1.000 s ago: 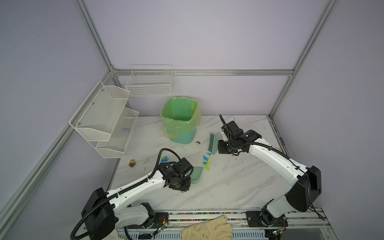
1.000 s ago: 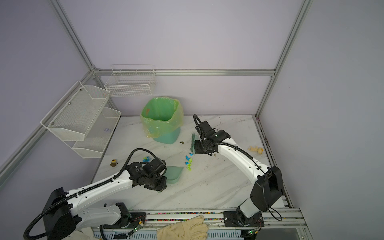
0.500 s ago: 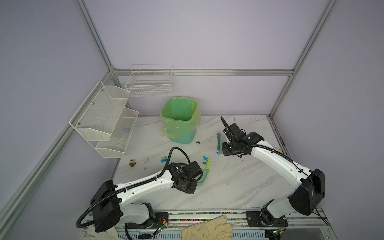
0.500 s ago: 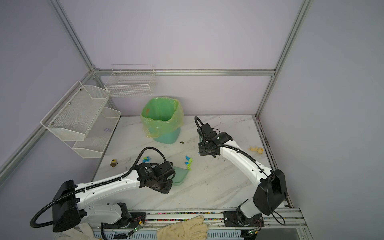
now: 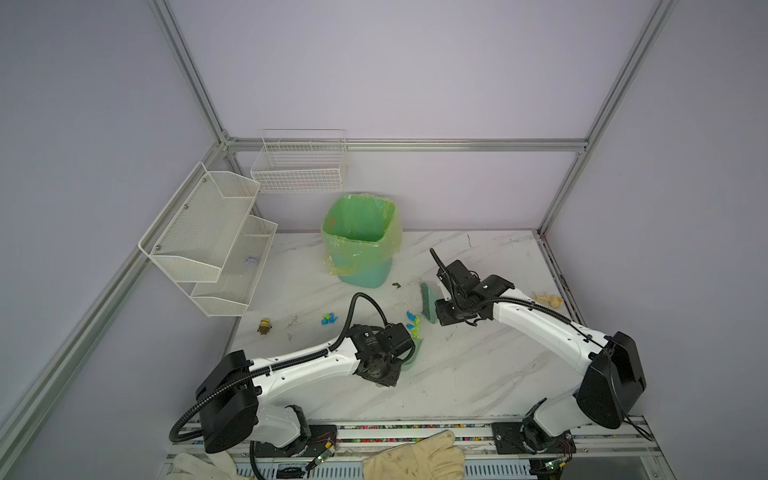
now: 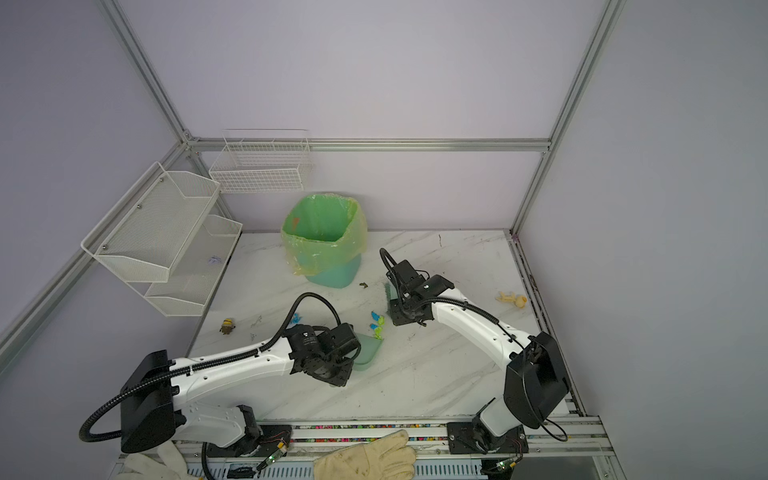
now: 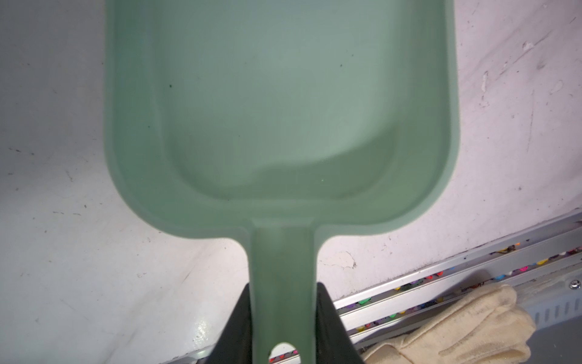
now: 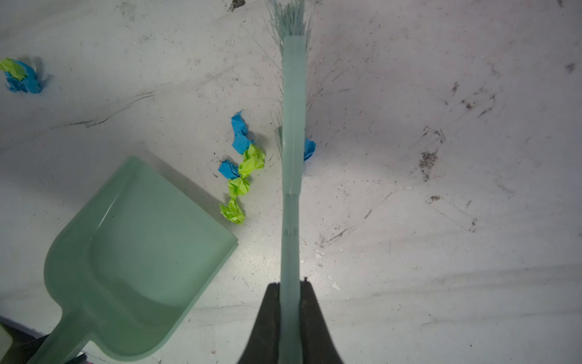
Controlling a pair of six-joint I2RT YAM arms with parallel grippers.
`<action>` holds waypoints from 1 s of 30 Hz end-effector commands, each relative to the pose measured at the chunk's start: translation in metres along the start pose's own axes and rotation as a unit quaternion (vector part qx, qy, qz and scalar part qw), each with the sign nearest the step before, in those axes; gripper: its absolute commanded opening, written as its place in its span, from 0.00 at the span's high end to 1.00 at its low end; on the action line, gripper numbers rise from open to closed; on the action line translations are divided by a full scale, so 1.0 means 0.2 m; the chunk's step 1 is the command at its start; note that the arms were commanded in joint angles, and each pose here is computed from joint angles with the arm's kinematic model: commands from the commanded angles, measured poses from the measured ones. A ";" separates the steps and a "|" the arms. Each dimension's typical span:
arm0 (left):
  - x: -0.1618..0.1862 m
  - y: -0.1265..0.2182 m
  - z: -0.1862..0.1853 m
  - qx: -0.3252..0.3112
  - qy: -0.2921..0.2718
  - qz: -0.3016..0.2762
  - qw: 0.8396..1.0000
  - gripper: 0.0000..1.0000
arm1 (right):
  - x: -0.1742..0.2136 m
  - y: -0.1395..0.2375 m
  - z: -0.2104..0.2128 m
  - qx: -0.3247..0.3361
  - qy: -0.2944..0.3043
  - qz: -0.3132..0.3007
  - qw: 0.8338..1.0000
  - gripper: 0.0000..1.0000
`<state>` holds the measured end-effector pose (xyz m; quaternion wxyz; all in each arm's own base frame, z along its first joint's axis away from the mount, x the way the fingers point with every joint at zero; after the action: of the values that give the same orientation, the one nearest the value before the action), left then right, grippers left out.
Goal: Sweep away the paper scraps from the table
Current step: 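Brush the blue and lime scraps into the dustpan held by the left gripper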
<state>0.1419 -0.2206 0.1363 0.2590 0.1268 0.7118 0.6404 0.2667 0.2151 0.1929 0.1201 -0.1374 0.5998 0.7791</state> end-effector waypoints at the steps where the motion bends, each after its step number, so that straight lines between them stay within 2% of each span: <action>1: -0.08 0.05 -0.05 0.018 0.003 -0.027 0.999 1.00 | -0.01 0.01 0.07 -0.037 0.016 -0.010 0.999 1.00; 9: -0.06 -0.01 -0.05 0.011 -0.005 -0.001 1.000 1.00 | -0.04 0.06 0.09 -0.039 0.031 -0.030 0.998 1.00; 13: -0.06 -0.03 -0.06 0.008 -0.012 0.007 1.000 1.00 | -0.03 0.11 0.15 -0.084 0.042 -0.019 0.995 1.00; 16: -0.06 -0.03 -0.06 0.000 -0.010 0.007 1.000 1.00 | -0.06 0.16 0.14 -0.072 0.037 -0.031 0.996 1.00; 23: -0.09 -0.02 -0.06 -0.007 -0.005 -0.001 1.000 1.00 | -0.09 0.27 0.17 -0.099 0.019 -0.050 0.994 1.00; 30: -0.10 -0.01 -0.06 -0.002 -0.004 -0.004 1.000 1.00 | -0.14 0.28 0.13 -0.051 0.029 -0.080 0.995 1.00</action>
<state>0.1424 -0.2242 0.1151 0.2433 0.1497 0.6936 0.6614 0.2672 0.2290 0.2486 0.1416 -0.1932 0.5346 0.8105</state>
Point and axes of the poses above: each gripper's point midway between its finger pads, its own y axis back along the fingers, its own z axis along the line the jaws close on, x = y × z, the point moved 5 cm from there along y, back along the fingers, and after that the axes turned 15 degrees about -y, right-handed, at the moved point
